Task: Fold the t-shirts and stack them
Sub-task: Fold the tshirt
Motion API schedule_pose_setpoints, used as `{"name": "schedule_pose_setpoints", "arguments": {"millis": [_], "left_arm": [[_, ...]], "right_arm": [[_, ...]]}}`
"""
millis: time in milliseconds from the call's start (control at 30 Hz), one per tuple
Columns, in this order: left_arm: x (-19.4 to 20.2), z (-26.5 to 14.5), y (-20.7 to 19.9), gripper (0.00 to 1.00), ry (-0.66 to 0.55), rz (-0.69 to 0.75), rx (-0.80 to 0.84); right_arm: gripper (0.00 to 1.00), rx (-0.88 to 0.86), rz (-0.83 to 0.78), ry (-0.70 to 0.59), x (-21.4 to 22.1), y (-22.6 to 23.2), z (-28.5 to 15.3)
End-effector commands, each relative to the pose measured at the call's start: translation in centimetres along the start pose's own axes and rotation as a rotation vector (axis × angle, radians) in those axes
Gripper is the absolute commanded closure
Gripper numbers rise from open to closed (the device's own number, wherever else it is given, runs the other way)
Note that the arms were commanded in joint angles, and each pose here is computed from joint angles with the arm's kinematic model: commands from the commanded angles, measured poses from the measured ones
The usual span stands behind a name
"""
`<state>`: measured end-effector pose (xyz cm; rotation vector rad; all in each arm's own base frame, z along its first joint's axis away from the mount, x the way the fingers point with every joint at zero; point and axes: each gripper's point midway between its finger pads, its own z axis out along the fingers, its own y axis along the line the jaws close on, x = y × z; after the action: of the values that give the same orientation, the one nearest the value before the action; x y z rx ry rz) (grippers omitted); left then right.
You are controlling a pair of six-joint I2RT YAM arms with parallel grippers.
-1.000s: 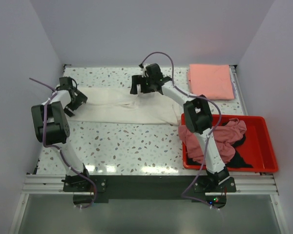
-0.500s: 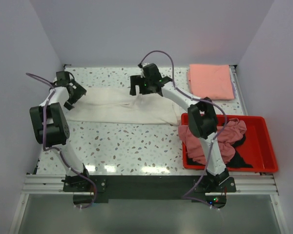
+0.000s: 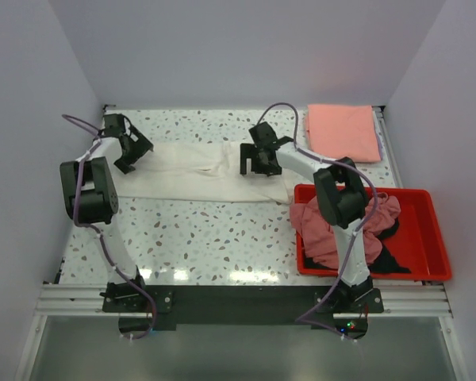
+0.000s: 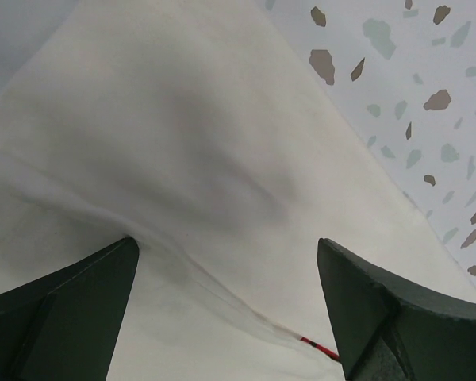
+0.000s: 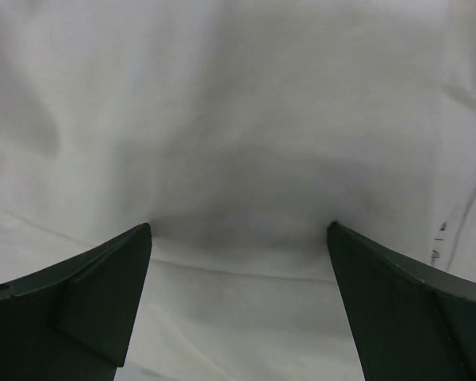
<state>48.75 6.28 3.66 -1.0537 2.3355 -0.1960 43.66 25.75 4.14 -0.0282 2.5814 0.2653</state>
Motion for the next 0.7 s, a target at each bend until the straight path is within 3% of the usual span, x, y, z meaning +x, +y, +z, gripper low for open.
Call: {"name": "schedule_pose_setpoints", "arguments": {"millis": [0, 200, 233, 400, 433, 500, 600, 667], "left_arm": [[2.4, -0.7, 2.3, 0.00, 0.053, 0.027, -0.048], [9.1, -3.1, 7.9, 0.00, 0.113, -0.012, -0.140], [10.1, -3.4, 8.2, 0.00, 0.120, -0.016, -0.131], [19.6, -7.0, 10.1, 0.00, 0.257, 0.003, -0.115], [20.9, -7.5, 9.6, 0.00, 0.276, 0.018, -0.081], [24.5, -9.4, 10.0, 0.00, 0.318, 0.042, -0.076], [27.9, -11.8, 10.7, 0.00, 0.351, 0.049, -0.044], [29.8, -12.7, 11.4, 0.00, 0.384, 0.084, -0.018]], "right_arm": [[0.01, 0.059, 0.017, 0.008, -1.5, -1.3, 1.5], [0.01, -0.027, -0.049, 0.093, -0.8, 0.1, 6.3], [0.01, -0.041, -0.063, 0.076, -2.2, 0.7, 6.3], [0.01, -0.142, -0.128, 0.098, -2.7, 2.4, 12.3], [0.01, -0.198, -0.137, 0.022, -5.7, 4.0, 11.9], [0.01, -0.269, -0.123, -0.024, -7.4, 5.0, 12.5], [0.01, -0.376, -0.098, -0.219, -11.5, 7.3, 12.0], [0.01, -0.381, -0.104, -0.256, -12.5, 7.5, 11.9]]}}
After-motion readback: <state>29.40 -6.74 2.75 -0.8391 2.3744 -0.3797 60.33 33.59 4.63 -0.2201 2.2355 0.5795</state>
